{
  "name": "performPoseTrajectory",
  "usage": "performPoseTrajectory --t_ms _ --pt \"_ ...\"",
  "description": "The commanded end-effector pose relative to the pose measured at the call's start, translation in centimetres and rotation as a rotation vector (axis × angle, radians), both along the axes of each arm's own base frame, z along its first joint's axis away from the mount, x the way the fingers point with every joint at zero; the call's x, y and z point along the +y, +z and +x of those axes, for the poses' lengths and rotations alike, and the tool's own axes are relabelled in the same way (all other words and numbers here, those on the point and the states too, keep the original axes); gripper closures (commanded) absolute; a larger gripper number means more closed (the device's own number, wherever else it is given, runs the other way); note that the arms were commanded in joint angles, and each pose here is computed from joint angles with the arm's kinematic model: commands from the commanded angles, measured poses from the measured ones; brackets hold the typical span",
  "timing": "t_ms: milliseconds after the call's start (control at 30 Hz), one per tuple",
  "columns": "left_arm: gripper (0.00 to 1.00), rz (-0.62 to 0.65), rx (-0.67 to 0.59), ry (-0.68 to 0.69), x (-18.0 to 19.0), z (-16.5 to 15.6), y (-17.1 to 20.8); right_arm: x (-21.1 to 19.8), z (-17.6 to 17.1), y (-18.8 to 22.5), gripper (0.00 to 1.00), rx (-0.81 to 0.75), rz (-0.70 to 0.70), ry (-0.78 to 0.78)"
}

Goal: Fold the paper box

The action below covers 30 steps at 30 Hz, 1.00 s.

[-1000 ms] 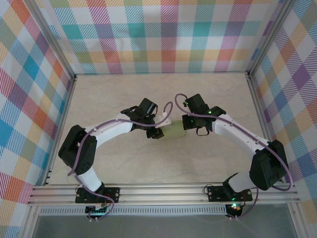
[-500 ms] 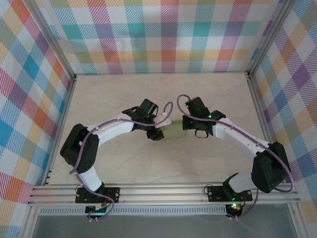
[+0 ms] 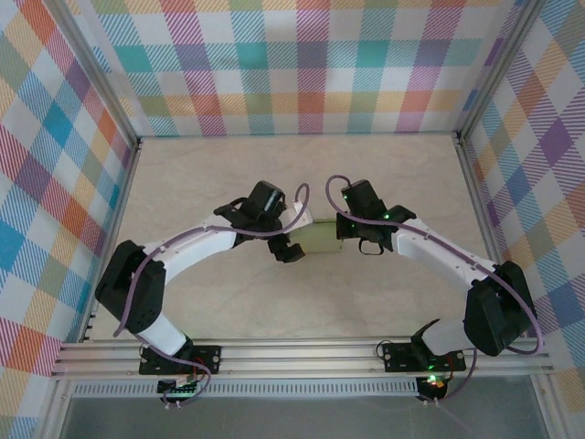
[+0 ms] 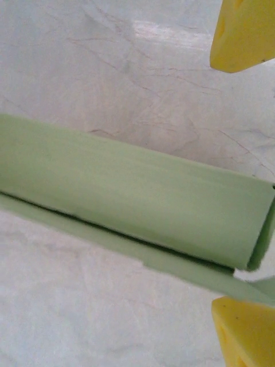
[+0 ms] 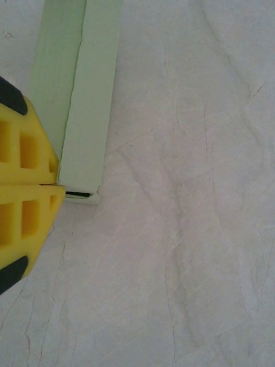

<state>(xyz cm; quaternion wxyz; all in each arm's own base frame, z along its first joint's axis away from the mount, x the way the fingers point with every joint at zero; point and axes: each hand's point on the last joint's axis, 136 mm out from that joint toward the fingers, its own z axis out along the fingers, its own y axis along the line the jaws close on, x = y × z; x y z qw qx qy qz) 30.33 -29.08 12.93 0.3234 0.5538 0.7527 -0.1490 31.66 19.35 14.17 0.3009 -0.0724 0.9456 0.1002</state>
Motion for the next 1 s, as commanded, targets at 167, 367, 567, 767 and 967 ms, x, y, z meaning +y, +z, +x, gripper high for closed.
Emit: performPoseTrajectory --t_ms 167,367,567,767,967 --pt "0.0 -0.195 -0.06 0.295 2.1 1.1 5.4 0.3 -0.6 -0.8 1.0 0.043 -0.04 0.027" --pt "0.05 -0.176 0.094 0.581 4.8 1.3 5.8 0.5 -0.4 -0.8 1.0 0.057 -0.052 0.019" --pt "0.29 -0.055 0.171 0.614 5.3 0.3 6.4 0.2 -0.5 -1.0 1.0 0.069 -0.064 0.006" --pt "0.39 0.061 0.122 0.535 5.1 0.6 6.1 0.4 -0.5 -1.0 1.0 0.069 -0.056 0.009" --pt "0.5 0.153 0.201 0.419 3.9 0.5 4.1 0.5 -0.6 -0.9 1.0 0.07 -0.065 0.031"
